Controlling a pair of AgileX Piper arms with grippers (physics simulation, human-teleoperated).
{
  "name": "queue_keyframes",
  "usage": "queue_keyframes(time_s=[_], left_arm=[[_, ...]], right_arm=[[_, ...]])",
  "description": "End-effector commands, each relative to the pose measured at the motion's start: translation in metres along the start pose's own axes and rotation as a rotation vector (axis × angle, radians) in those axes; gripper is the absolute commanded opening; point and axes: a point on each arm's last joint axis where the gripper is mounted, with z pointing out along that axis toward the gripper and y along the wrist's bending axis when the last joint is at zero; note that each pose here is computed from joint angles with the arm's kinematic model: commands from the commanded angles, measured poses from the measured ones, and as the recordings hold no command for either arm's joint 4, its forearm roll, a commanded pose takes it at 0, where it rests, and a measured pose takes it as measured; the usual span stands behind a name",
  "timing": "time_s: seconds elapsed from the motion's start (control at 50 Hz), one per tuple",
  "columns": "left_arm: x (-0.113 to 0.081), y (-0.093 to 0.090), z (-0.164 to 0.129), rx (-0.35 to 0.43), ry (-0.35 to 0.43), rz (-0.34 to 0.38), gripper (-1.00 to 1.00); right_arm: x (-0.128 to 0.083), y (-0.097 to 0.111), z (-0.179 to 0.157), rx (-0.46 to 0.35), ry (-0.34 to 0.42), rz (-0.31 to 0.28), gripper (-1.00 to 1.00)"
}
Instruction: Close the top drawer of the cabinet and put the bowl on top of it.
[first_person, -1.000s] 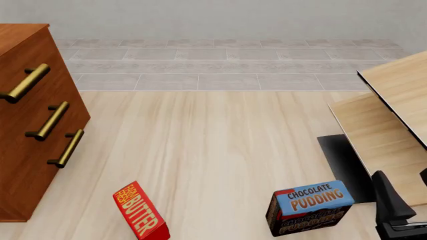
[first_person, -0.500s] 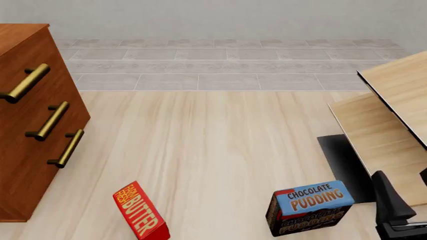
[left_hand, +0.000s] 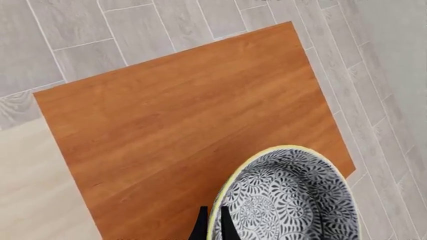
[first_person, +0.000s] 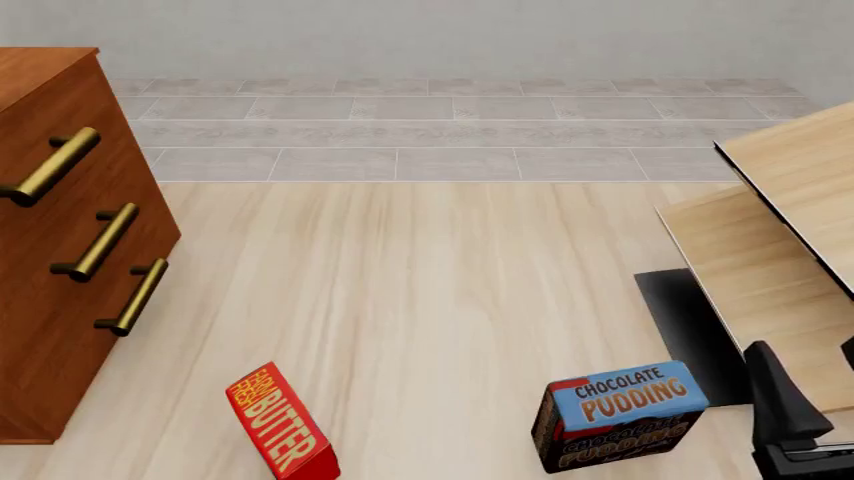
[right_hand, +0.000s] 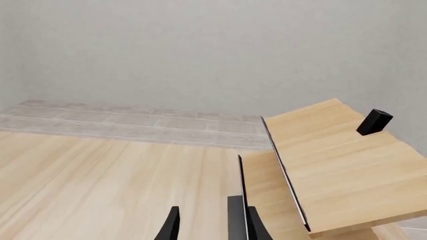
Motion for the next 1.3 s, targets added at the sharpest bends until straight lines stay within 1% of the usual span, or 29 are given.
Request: queue_keyframes(time_s=[0.02,0.04,0.08,0.14,0.16,0.18,0.2,0.24,0.26,0.28,0.32,0.34,0.44,0.48,0.58,0.6,0.66,0.7,0.9,0.92,1.02,1.04,1.06,1.08,1.22,1.3], left_arm=[[0.003,0.0,0.004,-0.007,0.011,0.022,-1.0],[0.016,-0.009,0.001,0.035,0.022,0.017,-1.0],[0.015,-0.007,0.003,0.022,0.026,0.01,-1.0],[0.007,-0.006,-0.001,0.022,0.002,0.021,-1.0],[-0.001,0.005,0.0,-0.005,-0.019,-0.025,1.0],[-0.005,0.007,0.001,-0.017,-0.022,-0.008,1.0],[0.002,-0.001,-0.002,0.013,-0.017,0.008,1.0],[0.0,0.001,-0.002,0.008,-0.022,0.001,1.0],[0.003,-0.002,-0.003,0.02,-0.021,0.008,1.0],[0.004,-0.001,-0.002,0.019,-0.018,0.003,1.0],[-0.003,-0.004,0.0,0.018,-0.025,0.009,1.0],[-0.004,-0.002,-0.001,0.014,-0.029,0.005,1.0],[-0.008,-0.001,-0.004,0.015,-0.044,0.006,1.0],[-0.007,-0.004,-0.008,0.031,-0.052,0.014,1.0],[-0.011,-0.001,-0.009,0.024,-0.067,0.007,1.0],[-0.021,-0.001,-0.006,0.014,-0.079,0.019,1.0],[-0.028,-0.006,-0.009,0.025,-0.096,0.013,1.0],[-0.031,-0.006,-0.01,0.023,-0.101,0.014,1.0],[-0.034,-0.003,-0.023,0.025,-0.123,0.0,1.0],[-0.032,-0.007,-0.027,0.038,-0.123,0.006,1.0],[-0.026,-0.003,-0.045,0.044,-0.136,0.003,1.0],[-0.026,-0.003,-0.045,0.044,-0.136,0.003,1.0],[-0.023,-0.002,-0.052,0.047,-0.137,0.001,1.0],[-0.023,-0.002,-0.052,0.047,-0.137,0.001,1.0],[-0.018,-0.002,-0.078,0.073,-0.16,-0.003,1.0],[-0.019,0.0,-0.086,0.076,-0.181,-0.005,1.0]], right_arm=[[0.0,0.0,0.0,0.0,0.0,0.001,1.0],[0.0,0.0,0.0,0.0,0.0,0.001,1.0],[0.0,0.0,0.0,0.0,0.0,0.001,1.0],[0.0,0.0,0.0,0.0,0.001,0.001,1.0],[0.0,0.0,0.0,-0.001,0.0,0.001,1.0],[0.0,0.0,0.0,-0.001,0.001,0.001,1.0],[0.0,0.0,0.0,-0.001,0.001,0.001,1.0],[0.0,0.0,0.0,-0.002,0.001,0.0,1.0],[0.0,0.0,0.0,-0.002,0.0,0.0,1.0],[0.0,0.0,0.0,-0.003,0.0,0.0,1.0],[0.0,0.0,0.0,-0.003,0.0,0.0,1.0],[-0.001,0.0,0.0,-0.003,0.0,0.0,1.0],[0.0,0.0,0.0,-0.002,0.0,-0.001,1.0],[0.0,0.0,0.0,-0.002,0.0,-0.001,1.0],[0.001,0.0,0.0,-0.003,0.0,-0.002,1.0],[0.001,0.0,0.0,-0.004,0.0,-0.001,1.0],[0.001,0.0,0.0,-0.004,0.0,-0.002,1.0],[0.0,0.0,0.0,-0.005,0.0,-0.002,1.0],[-0.001,0.0,0.0,-0.008,-0.001,-0.004,1.0],[-0.001,0.0,0.0,-0.008,-0.001,-0.004,1.0],[-0.001,0.0,0.0,-0.009,-0.001,-0.006,1.0],[-0.001,0.0,0.0,-0.009,-0.001,-0.006,1.0],[-0.001,0.0,0.0,-0.009,-0.001,-0.007,1.0],[-0.001,0.0,0.0,-0.009,-0.001,-0.007,1.0],[0.0,0.001,0.0,-0.011,0.0,-0.009,1.0],[0.0,0.001,0.0,-0.012,0.0,-0.009,1.0]])
